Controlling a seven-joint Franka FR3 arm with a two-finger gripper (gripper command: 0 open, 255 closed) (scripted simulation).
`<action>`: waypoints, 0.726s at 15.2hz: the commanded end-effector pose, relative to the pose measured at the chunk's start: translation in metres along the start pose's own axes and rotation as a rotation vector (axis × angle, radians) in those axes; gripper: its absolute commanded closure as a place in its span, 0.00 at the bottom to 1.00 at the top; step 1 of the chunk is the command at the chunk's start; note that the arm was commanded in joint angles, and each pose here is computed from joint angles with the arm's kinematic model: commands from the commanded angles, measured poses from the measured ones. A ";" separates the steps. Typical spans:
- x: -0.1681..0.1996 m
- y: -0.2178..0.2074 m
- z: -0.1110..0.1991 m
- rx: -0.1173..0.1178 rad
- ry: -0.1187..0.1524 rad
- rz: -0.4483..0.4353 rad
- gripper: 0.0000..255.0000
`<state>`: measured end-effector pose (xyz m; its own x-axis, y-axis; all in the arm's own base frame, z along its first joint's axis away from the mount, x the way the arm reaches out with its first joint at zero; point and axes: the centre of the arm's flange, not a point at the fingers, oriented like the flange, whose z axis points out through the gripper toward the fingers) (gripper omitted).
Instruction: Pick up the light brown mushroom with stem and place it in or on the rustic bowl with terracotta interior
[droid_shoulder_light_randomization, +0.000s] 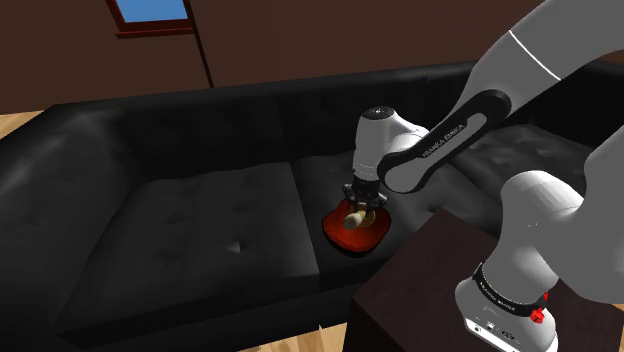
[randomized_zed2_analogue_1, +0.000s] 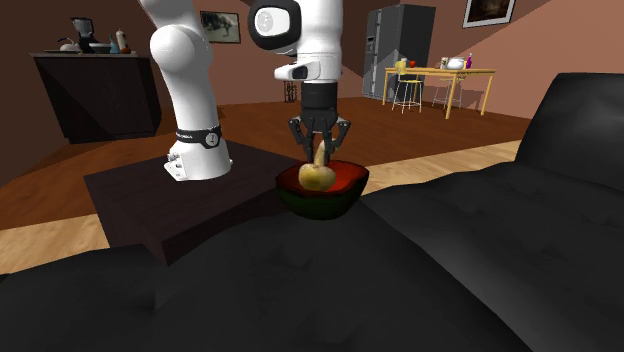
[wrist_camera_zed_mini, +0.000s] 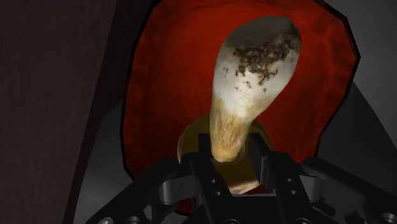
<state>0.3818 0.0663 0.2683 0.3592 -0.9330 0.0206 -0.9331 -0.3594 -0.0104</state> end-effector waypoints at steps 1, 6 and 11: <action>0.000 0.000 0.000 0.000 0.000 0.000 0.00; 0.000 0.000 0.000 0.000 0.000 0.000 0.00; 0.000 0.000 -0.050 0.000 0.000 0.000 0.00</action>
<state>0.3817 0.0685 0.3123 0.3596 -0.9329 0.0194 -0.9329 -0.3599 -0.0122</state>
